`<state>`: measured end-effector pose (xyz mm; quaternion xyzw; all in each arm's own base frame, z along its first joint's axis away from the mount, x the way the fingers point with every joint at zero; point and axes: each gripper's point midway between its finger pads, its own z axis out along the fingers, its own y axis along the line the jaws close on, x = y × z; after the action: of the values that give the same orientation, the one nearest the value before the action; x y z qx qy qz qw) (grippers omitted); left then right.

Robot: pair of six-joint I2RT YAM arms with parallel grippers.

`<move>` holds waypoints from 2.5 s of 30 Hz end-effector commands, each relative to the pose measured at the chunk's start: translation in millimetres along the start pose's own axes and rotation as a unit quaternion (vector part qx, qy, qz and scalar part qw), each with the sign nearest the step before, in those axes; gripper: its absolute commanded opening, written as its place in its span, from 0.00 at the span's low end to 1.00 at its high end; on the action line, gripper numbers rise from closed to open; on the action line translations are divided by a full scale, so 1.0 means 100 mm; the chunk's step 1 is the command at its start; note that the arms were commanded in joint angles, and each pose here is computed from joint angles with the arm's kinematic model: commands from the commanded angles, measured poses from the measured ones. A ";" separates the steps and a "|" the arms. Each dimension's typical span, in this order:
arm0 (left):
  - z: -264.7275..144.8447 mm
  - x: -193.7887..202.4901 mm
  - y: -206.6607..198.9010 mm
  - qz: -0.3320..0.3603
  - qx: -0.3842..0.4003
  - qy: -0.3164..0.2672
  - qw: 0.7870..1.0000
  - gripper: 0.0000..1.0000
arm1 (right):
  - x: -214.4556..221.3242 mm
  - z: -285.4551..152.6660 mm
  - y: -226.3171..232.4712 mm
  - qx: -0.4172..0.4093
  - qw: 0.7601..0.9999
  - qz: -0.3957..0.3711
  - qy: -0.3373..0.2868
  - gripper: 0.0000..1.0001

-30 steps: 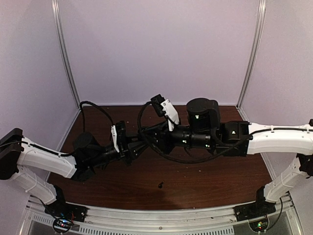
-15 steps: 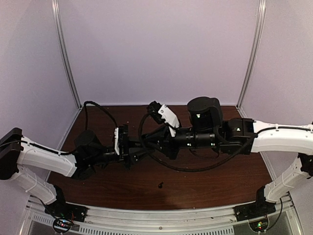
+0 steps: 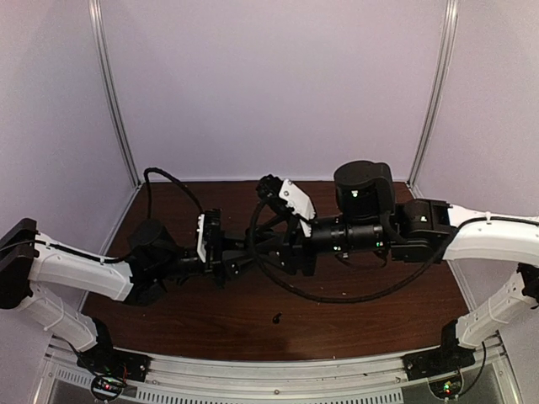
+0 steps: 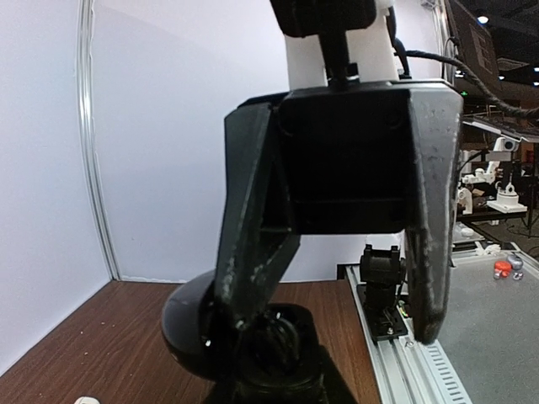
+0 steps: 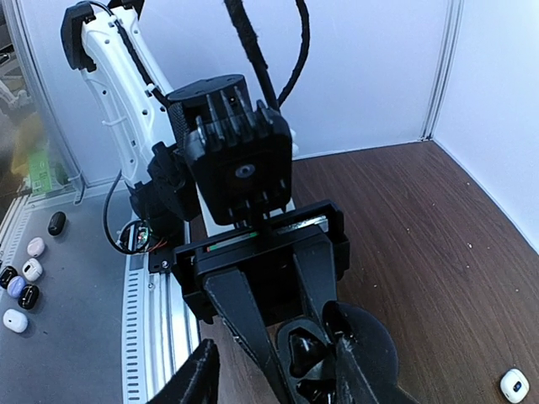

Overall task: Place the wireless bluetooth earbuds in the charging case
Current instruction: Adjust the left earbud in the left side groove of the charging case, then adjust the right earbud at the center of the board.

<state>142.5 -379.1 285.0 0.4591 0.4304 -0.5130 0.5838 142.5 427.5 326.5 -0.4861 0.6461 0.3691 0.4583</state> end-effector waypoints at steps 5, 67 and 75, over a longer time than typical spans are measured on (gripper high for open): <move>0.07 -0.16 -0.04 0.009 0.017 -0.027 0.999 0.08 | -0.44 -0.21 -0.10 0.034 0.998 -0.024 -0.055 0.48; -0.81 0.05 0.62 -0.109 -0.197 0.015 0.974 0.07 | 2.82 0.76 -0.40 -0.050 0.882 -0.199 0.423 0.52; -0.84 0.05 0.63 -0.107 -0.204 0.014 0.973 0.07 | 2.79 0.62 -0.56 0.020 0.887 -0.169 0.430 0.51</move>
<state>203.6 -300.1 257.2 0.2949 0.5984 -0.4649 0.5821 171.8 395.7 27.5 -0.7237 0.6665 0.0475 0.1724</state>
